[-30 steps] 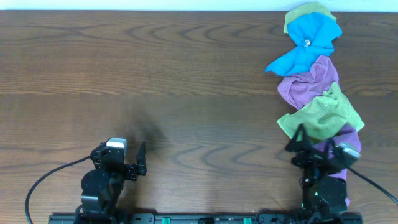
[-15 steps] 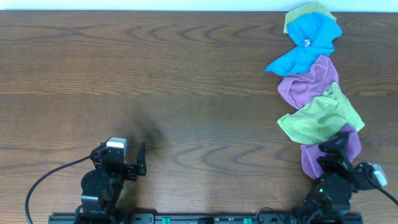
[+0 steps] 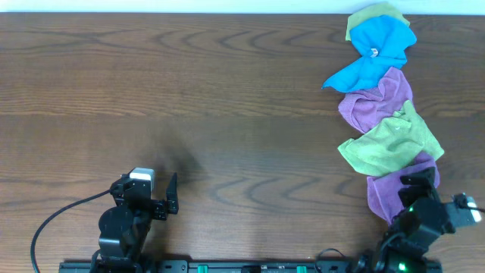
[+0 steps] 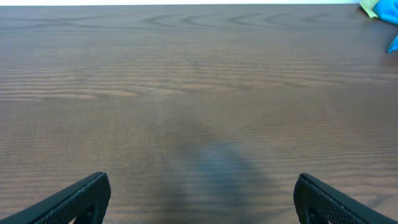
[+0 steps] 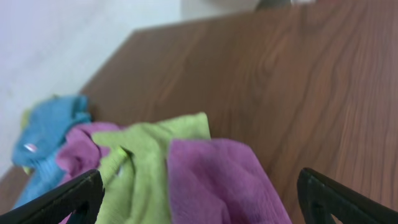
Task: Fold the cloth
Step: 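Reach the right gripper to the purple cloth in the pile and grasp it, then lift the purple cloth with the right gripper and carry it left to table center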
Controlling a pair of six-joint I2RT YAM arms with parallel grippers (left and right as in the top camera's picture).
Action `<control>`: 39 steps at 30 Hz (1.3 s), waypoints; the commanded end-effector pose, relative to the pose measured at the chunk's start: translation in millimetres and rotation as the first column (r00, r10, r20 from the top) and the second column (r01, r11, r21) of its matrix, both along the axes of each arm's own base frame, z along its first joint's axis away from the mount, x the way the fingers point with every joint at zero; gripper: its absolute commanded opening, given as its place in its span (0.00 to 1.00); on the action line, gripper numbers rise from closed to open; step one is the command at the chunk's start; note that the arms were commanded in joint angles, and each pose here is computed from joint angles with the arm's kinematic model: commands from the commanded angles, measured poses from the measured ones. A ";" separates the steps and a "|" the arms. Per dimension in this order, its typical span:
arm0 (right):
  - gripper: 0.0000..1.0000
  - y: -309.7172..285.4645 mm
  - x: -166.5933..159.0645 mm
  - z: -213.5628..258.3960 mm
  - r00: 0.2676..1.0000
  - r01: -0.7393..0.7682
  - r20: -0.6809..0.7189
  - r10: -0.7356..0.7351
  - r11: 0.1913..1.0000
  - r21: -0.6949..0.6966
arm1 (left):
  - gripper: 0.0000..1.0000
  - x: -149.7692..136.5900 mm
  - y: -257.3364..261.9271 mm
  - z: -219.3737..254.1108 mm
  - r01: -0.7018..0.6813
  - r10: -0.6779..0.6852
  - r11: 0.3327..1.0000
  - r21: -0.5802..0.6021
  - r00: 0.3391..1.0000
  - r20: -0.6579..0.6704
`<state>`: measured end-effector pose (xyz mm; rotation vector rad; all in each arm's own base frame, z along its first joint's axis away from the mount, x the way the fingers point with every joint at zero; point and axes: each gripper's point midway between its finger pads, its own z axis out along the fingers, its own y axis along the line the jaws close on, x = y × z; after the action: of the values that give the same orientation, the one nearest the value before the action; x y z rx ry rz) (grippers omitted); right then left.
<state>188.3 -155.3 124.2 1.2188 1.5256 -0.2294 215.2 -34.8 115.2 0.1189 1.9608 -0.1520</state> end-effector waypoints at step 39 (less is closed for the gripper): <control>0.01 137.8 117.3 74.2 0.476 -0.872 0.371 0.797 0.482 0.083 | 0.95 -0.2 -1.1 -7.5 0.011 -0.011 1.000 0.006 1.000 -0.011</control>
<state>302.9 -56.9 165.7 0.7054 1.7474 0.6399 215.2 -34.9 115.3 0.1196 1.9604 -0.1522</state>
